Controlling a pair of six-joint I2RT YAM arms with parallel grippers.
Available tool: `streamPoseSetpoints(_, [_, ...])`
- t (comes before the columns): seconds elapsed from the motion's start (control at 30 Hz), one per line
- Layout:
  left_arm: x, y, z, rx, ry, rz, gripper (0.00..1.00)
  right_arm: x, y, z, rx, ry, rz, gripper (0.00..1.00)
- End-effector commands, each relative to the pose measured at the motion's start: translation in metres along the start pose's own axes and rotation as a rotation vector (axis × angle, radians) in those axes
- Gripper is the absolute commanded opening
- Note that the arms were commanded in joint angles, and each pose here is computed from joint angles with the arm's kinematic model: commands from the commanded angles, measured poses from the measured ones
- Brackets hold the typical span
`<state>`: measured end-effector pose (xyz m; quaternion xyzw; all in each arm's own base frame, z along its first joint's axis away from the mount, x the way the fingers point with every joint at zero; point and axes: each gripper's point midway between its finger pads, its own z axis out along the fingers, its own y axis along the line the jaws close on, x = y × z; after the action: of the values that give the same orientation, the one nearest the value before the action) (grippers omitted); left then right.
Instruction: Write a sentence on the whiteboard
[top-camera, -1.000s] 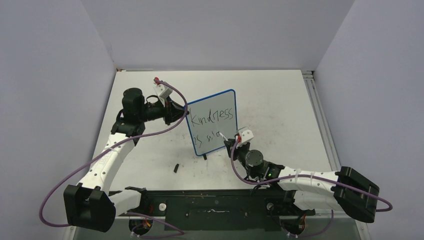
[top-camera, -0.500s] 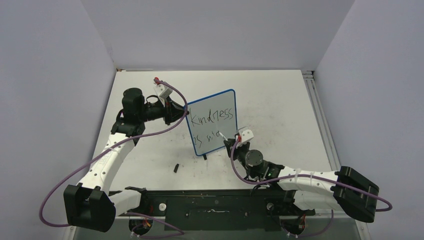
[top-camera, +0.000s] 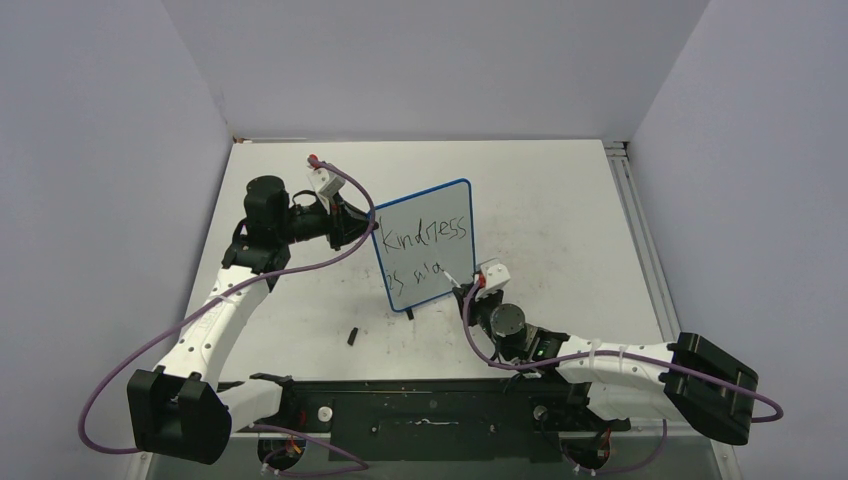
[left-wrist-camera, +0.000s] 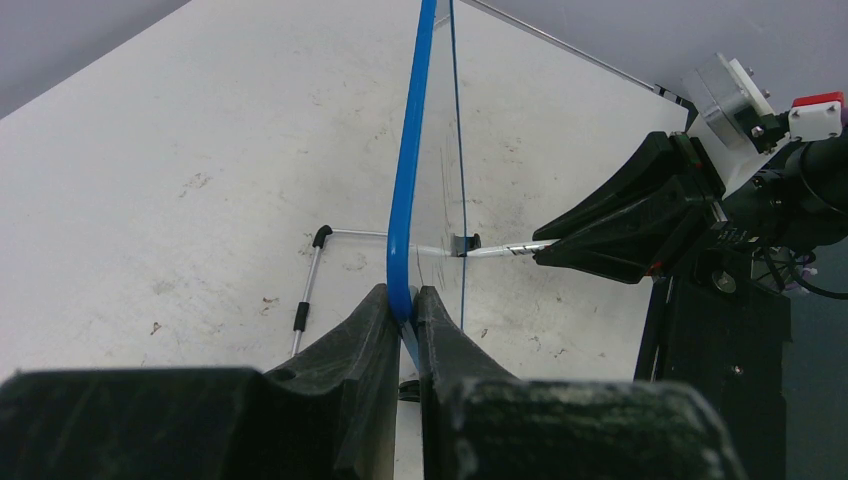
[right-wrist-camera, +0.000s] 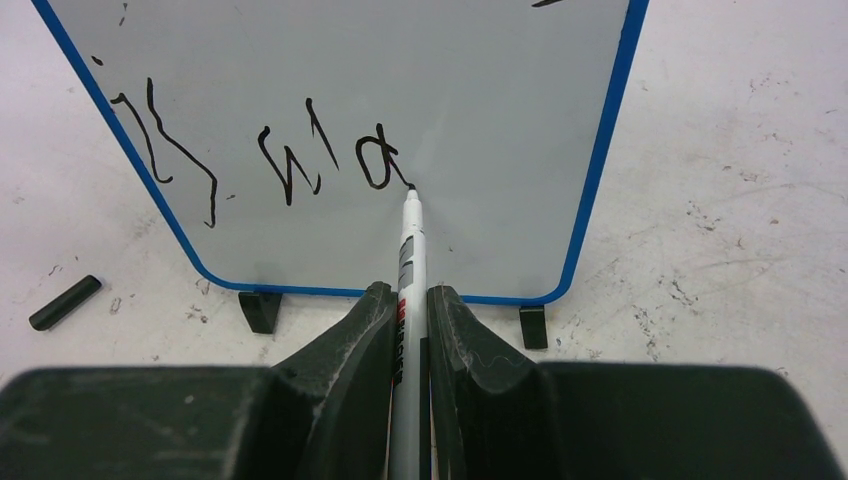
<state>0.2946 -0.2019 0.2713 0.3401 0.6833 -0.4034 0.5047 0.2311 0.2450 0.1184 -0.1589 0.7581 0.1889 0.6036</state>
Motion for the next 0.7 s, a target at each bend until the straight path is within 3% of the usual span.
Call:
streamPoseSetpoints(0.0, [0.018, -0.003, 0.001, 0.023, 0.058, -0.035, 0.0, -0.011, -0.002, -0.001, 0.024, -0.041, 0.034, 0.05])
streamPoseSetpoints(0.67, [0.018, -0.003, 0.001, 0.02, 0.058, -0.036, 0.0, -0.041, 0.009, -0.01, -0.056, -0.087, 0.036, 0.05])
